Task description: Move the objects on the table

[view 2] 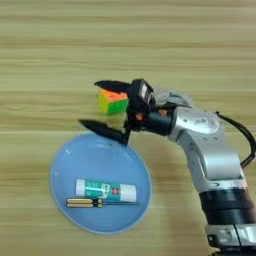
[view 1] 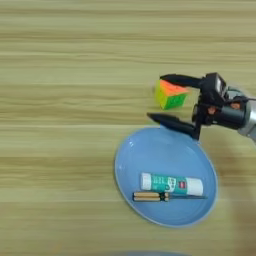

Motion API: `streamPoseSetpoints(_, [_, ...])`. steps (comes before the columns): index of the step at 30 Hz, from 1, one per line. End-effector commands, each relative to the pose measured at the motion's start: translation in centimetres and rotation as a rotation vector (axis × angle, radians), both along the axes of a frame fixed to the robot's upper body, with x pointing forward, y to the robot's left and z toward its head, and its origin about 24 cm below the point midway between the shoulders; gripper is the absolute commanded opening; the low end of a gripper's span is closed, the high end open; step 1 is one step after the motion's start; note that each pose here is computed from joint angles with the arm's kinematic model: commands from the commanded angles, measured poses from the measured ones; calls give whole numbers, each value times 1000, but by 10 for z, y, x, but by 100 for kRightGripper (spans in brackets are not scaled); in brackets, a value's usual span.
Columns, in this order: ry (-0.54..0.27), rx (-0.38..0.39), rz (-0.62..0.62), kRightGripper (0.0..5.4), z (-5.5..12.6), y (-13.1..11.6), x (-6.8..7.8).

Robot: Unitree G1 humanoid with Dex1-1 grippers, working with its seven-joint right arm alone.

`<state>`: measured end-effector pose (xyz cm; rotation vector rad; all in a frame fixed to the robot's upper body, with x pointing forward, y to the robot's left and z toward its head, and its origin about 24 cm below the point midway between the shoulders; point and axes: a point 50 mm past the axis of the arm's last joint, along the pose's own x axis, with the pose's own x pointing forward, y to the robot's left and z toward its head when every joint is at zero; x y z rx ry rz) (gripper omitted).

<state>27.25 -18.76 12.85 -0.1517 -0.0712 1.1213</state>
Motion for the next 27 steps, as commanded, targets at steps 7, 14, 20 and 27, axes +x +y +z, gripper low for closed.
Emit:
streamPoseSetpoints(7, [-218, 36, -315, 538, 60, -44, 32])
streamPoseSetpoints(14, [-223, -12, -502, 538, 72, -81, 44])
streamPoseSetpoints(20, [-179, -51, -699, 538, 73, -117, 58])
streamPoseSetpoints(27, [-70, -143, -779, 538, 62, -140, 62])
